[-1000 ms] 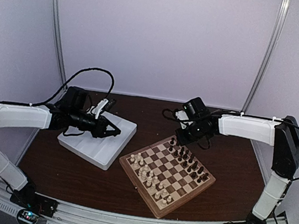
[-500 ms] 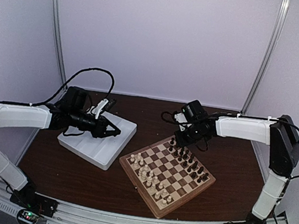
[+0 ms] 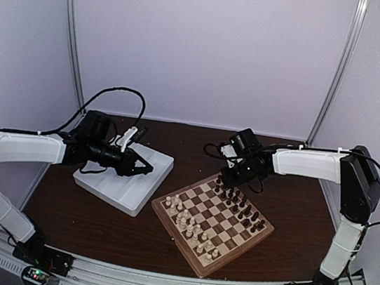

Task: Set up the chess pieces on the board
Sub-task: Place the chess piece on the chessboard.

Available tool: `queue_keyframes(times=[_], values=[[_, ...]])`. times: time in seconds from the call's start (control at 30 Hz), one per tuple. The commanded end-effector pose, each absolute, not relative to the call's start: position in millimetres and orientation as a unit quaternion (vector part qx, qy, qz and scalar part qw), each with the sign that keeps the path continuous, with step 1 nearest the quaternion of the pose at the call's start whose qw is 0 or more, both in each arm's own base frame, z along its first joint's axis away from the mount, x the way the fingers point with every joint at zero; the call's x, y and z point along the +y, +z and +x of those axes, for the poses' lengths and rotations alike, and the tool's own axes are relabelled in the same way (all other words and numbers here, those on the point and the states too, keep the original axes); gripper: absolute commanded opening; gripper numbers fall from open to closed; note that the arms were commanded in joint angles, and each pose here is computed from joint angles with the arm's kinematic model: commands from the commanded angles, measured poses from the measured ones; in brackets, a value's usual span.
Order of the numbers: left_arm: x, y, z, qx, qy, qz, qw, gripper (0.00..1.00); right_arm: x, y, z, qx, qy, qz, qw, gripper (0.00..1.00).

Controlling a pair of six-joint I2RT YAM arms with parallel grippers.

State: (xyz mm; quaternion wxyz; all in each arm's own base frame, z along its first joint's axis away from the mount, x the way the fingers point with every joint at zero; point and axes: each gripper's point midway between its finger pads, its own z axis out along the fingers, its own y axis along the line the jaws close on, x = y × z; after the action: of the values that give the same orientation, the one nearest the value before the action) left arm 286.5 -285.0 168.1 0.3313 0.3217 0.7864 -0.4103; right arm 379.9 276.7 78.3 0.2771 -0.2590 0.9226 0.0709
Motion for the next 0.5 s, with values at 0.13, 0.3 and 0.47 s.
queue_keyframes(times=[0.13, 0.3, 0.47], values=[[-286.5, 187.0, 294.0, 0.771, -0.411, 0.328, 0.358, 0.16, 270.9, 107.8, 384.3, 0.916, 0.062, -0.254, 0.305, 0.32], [-283.5, 192.7, 300.9, 0.787, -0.410, 0.290, 0.357, 0.16, 268.8, 138.1, 381.9, 0.905, 0.072, -0.253, 0.334, 0.35], [-278.6, 192.7, 314.1, 0.830, -0.428, 0.163, 0.318, 0.16, 287.1, 182.6, 363.5, 0.871, 0.157, -0.257, 0.388, 0.38]])
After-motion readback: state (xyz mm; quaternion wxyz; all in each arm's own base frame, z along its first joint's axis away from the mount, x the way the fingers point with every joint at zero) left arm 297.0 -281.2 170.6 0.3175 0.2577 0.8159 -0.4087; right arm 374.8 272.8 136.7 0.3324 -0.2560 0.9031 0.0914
